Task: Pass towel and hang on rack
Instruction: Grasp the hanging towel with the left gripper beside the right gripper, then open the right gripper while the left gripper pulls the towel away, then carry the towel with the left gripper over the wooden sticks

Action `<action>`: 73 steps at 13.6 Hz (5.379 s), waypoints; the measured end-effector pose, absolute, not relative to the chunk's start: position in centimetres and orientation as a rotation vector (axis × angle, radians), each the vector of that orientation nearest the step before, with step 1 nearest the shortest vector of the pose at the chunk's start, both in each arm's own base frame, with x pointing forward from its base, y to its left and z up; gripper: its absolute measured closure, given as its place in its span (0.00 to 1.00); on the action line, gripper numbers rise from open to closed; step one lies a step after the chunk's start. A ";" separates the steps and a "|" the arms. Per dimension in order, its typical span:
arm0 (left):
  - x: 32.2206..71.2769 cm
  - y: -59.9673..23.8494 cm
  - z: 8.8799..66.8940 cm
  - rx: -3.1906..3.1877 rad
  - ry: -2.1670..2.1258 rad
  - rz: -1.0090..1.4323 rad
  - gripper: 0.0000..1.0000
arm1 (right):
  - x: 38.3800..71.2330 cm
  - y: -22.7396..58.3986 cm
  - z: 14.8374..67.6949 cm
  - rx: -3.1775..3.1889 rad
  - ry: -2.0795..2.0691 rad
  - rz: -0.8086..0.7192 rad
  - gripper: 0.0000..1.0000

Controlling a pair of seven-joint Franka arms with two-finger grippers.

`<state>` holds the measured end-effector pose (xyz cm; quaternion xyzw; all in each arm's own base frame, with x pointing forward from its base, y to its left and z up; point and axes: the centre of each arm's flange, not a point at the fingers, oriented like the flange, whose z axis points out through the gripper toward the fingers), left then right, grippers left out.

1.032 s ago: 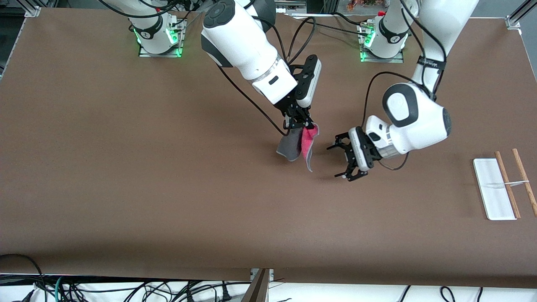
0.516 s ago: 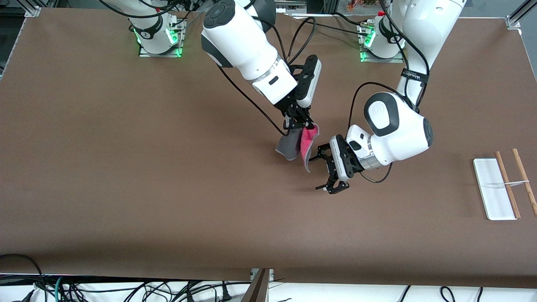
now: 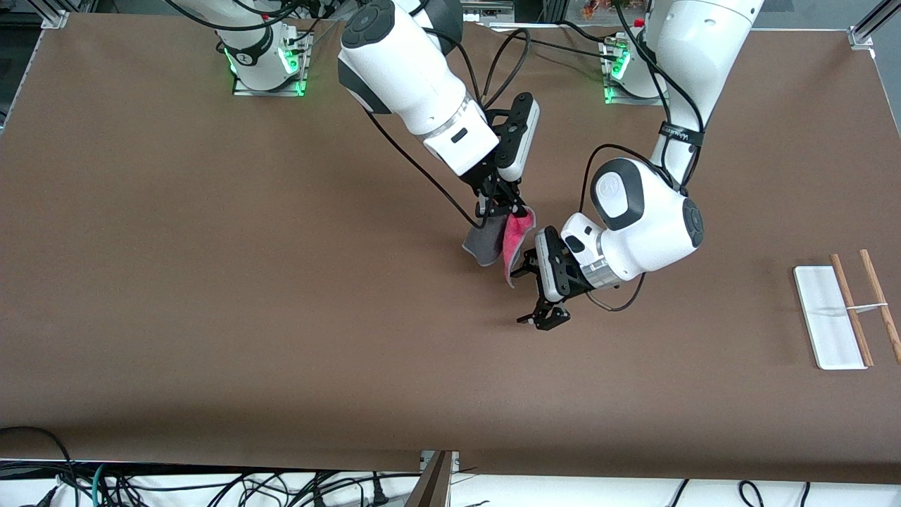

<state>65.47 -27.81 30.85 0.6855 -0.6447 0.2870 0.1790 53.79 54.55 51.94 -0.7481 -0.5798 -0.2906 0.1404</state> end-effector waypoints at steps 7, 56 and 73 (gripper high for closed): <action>65.9 -29.0 32.8 1.858 -2.096 0.781 0.00 | 53.8 54.6 52.0 -2.159 -1.673 -0.845 0.98; 63.5 -16.0 34.3 2.002 -1.639 0.705 0.97 | 54.5 54.8 51.9 -2.111 -1.529 -0.900 0.19; 62.3 29.8 36.7 2.311 -1.760 0.604 0.97 | 67.4 30.6 51.4 -2.576 -1.291 -0.639 0.00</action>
